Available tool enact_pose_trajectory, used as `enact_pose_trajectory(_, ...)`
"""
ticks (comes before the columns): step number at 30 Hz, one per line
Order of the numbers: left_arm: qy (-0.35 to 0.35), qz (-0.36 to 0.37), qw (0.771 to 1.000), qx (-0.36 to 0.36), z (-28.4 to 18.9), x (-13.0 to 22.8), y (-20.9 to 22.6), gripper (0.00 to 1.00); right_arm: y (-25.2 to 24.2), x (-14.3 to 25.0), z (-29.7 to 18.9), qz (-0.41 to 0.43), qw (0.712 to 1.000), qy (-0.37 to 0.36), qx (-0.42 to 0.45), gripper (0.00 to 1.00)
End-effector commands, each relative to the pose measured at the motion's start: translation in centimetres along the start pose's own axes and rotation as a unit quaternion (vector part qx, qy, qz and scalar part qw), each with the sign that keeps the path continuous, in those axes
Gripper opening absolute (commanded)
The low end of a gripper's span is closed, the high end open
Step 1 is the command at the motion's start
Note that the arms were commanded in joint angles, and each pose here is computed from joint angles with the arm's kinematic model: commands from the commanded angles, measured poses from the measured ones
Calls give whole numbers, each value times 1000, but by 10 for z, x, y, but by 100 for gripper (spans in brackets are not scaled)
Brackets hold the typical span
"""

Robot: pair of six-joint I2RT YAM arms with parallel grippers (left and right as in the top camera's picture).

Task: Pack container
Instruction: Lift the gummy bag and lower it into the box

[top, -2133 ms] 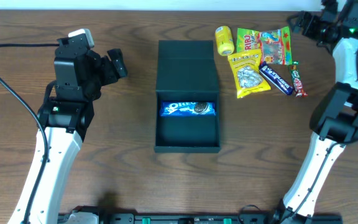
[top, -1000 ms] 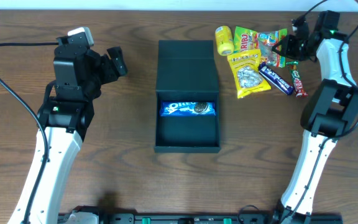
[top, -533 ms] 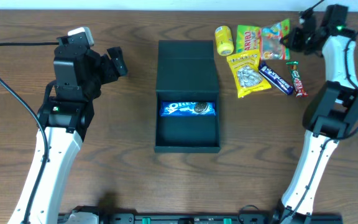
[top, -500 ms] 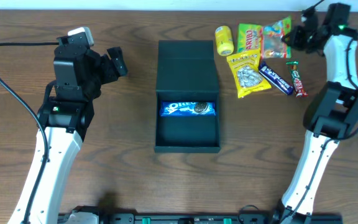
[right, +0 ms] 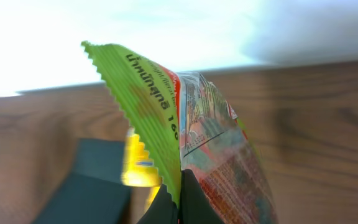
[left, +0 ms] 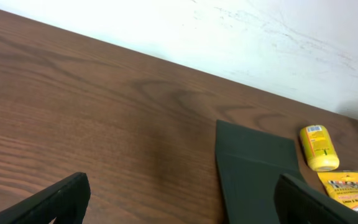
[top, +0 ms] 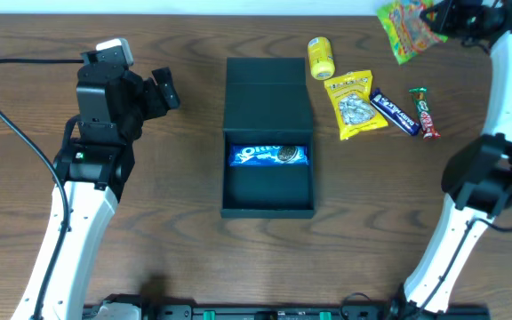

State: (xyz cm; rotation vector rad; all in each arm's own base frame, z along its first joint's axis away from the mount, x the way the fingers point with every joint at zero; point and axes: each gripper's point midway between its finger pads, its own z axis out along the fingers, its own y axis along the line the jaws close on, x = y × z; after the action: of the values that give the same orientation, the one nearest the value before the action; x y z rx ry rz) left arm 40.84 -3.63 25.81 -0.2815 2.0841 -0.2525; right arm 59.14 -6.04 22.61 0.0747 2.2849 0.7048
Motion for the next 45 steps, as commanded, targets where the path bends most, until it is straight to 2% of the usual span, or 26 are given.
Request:
enact_pose_trajectory(1, -20, 16, 1000, -4, -3, -15, -2, 95, 74, -18, -39, -17, 996, -20, -89, 1)
enact_pose_trajectory(3, -20, 25, 999, -4, -3, -15, -2, 95, 99, -8, -50, 1, 992, 2, -126, 1)
enact_pose_trajectory(10, -19, 34, 999, -4, -3, -15, -2, 95, 162, 49, -49, 36, 978, 111, -175, 2)
enact_pose_trajectory(17, -2, 38, 999, -8, -5, -7, 0, 95, 267, 125, -52, 22, 923, 244, -296, 2)
enact_pose_trajectory(20, 1, 38, 999, -5, -6, -5, -1, 96, 286, 140, -57, 9, 915, 265, -305, 2)
enact_pose_trajectory(24, 10, 38, 999, 8, -6, -1, -5, 95, 283, 146, -71, -16, 932, 270, -241, 2)
enact_pose_trajectory(29, 20, 41, 999, 13, -6, 3, -6, 95, 276, 136, -116, -70, 964, 220, -131, 2)
enact_pose_trajectory(31, 20, 41, 999, 16, -6, 3, -7, 95, 279, 133, -132, -86, 969, 201, -114, 2)
enact_pose_trajectory(36, 20, 39, 999, 17, -6, 3, -7, 95, 279, 139, -138, -102, 967, 203, -116, 2)
enact_pose_trajectory(41, 20, 39, 999, 17, -6, 3, -7, 95, 253, 178, -128, -73, 951, 272, -125, 2)
enact_pose_trajectory(45, 20, 39, 999, 17, -6, 3, -8, 96, 239, 193, -144, -52, 954, 267, -129, 2)
